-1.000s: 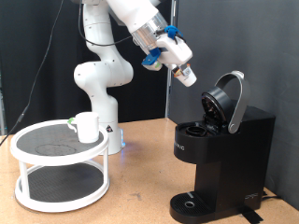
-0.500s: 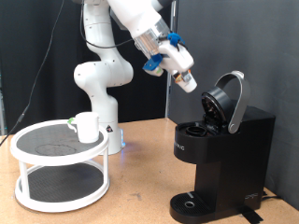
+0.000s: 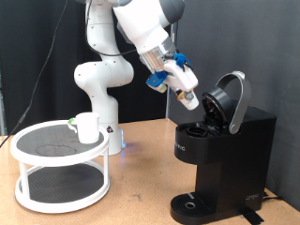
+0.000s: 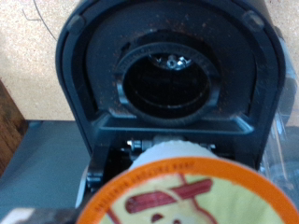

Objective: Make a cup of coffee with the keurig machine

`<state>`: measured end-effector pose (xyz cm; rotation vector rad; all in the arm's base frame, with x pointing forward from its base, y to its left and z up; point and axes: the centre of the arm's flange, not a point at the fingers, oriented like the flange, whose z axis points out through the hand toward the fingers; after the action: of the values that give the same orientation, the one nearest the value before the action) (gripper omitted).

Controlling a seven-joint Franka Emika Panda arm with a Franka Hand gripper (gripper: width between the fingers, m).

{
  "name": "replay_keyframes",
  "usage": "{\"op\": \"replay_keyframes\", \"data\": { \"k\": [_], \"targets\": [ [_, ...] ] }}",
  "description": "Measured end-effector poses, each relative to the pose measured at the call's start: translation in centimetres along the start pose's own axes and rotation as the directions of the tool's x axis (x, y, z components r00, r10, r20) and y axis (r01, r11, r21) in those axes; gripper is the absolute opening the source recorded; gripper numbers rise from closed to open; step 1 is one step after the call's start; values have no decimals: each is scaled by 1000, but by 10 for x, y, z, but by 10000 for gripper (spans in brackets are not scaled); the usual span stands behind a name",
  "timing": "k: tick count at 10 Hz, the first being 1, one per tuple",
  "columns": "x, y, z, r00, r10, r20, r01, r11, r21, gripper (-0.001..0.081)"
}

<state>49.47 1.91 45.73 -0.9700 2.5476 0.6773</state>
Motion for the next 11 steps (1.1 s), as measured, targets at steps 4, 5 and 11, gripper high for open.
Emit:
{"op": "replay_keyframes", "data": {
  "k": [4, 5, 11],
  "targets": [
    [4, -4, 22, 999, 2, -33, -2, 1000, 12, 385],
    [5, -5, 28, 999, 3, -39, -3, 1000, 15, 385],
    [8, -12, 52, 998, 12, -64, -10, 999, 33, 385]
  ]
}}
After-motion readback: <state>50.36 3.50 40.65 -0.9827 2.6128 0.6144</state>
